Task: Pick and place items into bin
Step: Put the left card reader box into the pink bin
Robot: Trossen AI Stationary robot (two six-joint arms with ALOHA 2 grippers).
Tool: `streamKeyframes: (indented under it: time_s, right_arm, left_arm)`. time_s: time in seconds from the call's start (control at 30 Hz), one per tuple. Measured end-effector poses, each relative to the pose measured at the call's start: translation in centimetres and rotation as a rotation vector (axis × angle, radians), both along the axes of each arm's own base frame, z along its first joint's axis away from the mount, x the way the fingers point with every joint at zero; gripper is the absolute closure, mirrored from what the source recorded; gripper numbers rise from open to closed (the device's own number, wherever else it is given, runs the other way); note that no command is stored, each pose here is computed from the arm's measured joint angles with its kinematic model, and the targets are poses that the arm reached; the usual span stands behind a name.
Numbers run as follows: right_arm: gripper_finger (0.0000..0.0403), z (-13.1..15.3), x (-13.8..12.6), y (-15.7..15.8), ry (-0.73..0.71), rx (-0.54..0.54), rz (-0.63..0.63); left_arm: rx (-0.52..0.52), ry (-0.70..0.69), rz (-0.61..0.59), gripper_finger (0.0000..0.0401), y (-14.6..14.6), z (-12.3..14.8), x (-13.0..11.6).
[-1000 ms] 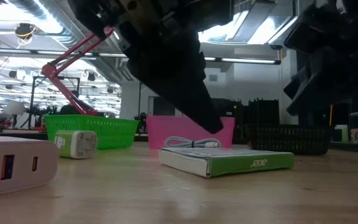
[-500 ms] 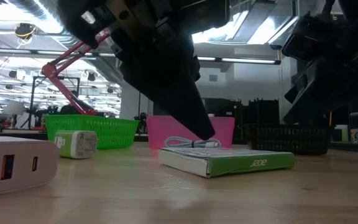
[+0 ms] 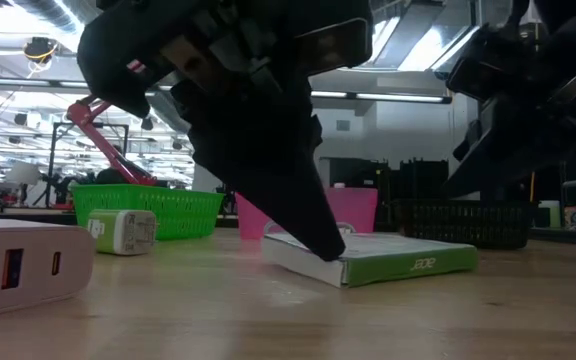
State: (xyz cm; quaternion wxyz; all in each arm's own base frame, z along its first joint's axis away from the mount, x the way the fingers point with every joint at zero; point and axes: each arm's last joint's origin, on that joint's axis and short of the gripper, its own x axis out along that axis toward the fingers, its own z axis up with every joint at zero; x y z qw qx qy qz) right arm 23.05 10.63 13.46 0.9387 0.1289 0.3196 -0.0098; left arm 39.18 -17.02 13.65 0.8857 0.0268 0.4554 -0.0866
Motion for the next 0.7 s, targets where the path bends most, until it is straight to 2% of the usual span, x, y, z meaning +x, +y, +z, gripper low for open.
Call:
streamKeyframes:
  time_s: [0.23, 0.4, 0.53, 0.7]
  right_arm:
    - [0.0402, 0.0, -0.01, 0.01, 0.001, 0.012, -0.008]
    - [0.0396, -0.01, -0.01, 0.03, 0.011, 0.099, -0.064]
    - [0.0366, -0.02, -0.03, 0.1, 0.024, 0.165, -0.086]
    - [0.0316, -0.02, -0.03, 0.11, 0.028, 0.193, -0.102]
  left_arm:
    - [0.003, 0.037, 0.019, 0.0399, 0.13, -0.12, -0.27]
    - [-0.001, 0.04, 0.023, 0.0399, 0.14, -0.14, -0.29]
    - [0.0, 0.042, 0.023, 0.0399, 0.15, -0.15, -0.31]
    - [0.0, 0.043, 0.023, 0.0399, 0.15, -0.17, -0.31]
